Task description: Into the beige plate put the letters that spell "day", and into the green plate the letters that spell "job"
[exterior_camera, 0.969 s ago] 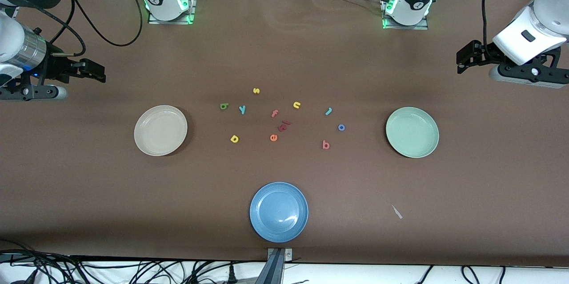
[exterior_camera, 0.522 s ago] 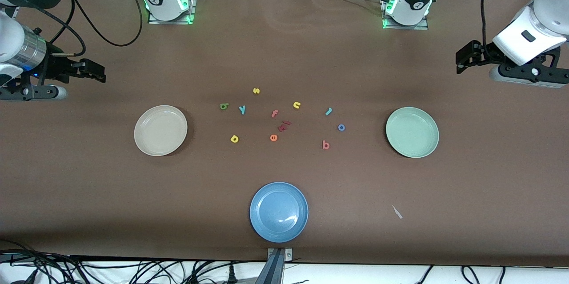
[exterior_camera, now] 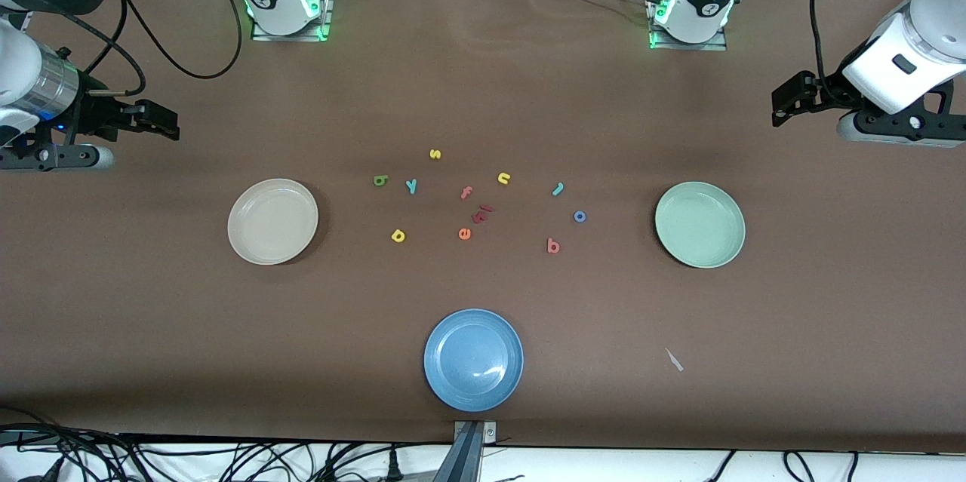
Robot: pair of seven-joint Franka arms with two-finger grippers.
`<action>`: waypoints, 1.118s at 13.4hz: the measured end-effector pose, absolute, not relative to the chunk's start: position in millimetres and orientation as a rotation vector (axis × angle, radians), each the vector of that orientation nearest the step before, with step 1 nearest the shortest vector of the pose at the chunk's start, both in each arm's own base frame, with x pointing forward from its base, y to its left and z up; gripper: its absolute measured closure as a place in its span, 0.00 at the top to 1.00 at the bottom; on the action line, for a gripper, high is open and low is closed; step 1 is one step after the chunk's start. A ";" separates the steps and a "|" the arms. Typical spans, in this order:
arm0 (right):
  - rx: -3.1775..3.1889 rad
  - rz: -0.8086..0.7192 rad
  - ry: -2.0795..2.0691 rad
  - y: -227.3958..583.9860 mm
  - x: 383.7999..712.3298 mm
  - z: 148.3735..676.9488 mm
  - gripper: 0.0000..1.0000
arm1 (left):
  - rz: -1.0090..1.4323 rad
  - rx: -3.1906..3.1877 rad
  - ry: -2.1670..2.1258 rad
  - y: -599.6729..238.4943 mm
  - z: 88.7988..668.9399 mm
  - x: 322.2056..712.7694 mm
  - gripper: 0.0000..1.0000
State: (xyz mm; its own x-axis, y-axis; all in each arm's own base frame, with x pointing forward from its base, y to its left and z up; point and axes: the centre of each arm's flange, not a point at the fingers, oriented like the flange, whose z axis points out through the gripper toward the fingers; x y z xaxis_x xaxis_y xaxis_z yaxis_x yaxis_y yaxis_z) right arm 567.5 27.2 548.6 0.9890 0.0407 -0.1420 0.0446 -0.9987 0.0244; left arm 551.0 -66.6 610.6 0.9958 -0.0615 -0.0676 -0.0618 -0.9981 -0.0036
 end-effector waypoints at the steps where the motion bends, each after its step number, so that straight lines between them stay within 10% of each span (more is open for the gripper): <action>1: 3.106 -0.221 0.067 27.2 567.5 548.6 1.00 | 0.106 -3.133 0.097 -66.6 610.6 551.0 1.00; 15: 3.104 -0.237 0.067 27.2 566.2 547.9 1.00 | 0.106 -3.133 0.093 -67.0 610.6 551.0 1.00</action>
State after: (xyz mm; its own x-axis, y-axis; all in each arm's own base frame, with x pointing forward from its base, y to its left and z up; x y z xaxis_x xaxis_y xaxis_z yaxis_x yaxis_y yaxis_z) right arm 566.2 27.2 547.9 0.9875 0.0405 -0.1522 0.0447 -0.9987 0.0245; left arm 551.0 -67.0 610.6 0.9960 -0.0591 -0.0676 -0.0595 -0.9982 -0.0032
